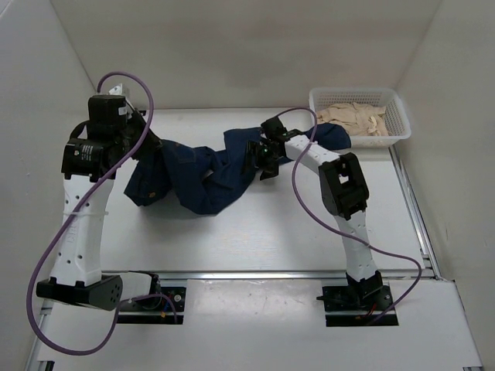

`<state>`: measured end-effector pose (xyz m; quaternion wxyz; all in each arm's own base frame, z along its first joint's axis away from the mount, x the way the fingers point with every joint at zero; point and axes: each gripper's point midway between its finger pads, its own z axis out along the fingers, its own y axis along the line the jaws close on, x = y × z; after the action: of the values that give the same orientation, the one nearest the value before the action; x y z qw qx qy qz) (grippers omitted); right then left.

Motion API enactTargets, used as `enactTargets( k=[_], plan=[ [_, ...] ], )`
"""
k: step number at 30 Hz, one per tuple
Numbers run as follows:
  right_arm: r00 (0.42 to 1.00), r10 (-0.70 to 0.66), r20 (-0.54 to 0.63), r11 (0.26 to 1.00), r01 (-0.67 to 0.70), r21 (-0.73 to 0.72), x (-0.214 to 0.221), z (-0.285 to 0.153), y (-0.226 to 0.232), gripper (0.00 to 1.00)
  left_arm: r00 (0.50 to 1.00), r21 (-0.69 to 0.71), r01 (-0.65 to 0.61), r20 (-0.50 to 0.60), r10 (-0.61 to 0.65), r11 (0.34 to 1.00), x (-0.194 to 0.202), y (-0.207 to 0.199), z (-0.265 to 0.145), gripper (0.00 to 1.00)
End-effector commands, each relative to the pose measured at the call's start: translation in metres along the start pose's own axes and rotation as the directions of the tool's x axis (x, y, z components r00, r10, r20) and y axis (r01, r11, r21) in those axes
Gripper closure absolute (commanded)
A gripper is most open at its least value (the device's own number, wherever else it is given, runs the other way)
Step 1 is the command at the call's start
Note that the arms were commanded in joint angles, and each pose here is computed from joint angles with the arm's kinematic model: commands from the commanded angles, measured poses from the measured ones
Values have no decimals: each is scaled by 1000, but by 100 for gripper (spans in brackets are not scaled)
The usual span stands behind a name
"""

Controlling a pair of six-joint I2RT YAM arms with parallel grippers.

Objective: Fold and stack the trousers
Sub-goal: Flatten the trousers out

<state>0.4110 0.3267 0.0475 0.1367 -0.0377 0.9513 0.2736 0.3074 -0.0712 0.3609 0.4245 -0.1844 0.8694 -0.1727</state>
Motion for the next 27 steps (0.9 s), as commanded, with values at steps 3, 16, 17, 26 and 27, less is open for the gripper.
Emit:
enactTargets(
  k=[3,16,17,26,27],
  plan=[
    [999,-16,-41,1000,16,3,4,17,8,36,992,24,-13,122,10,1000,-24,-4,-39,90],
    [944,24,330,992,-65,112,-40,-145,-17,100,988,-54,-44,145,51,998,-45,13,-29,90],
    [910,10,414,991,-63,116,-44,-186,-17,100,989,-58,-43,138,51,997,-48,12,-23,90],
    [755,-3,656,902,-281,328,65,-351,-116,100,997,45,-69,23,68,997,-23,1,3,90],
    [742,-8,670,870,-325,371,77,-360,-130,100,998,63,-69,16,68,996,-16,0,-3,90]
  ],
)
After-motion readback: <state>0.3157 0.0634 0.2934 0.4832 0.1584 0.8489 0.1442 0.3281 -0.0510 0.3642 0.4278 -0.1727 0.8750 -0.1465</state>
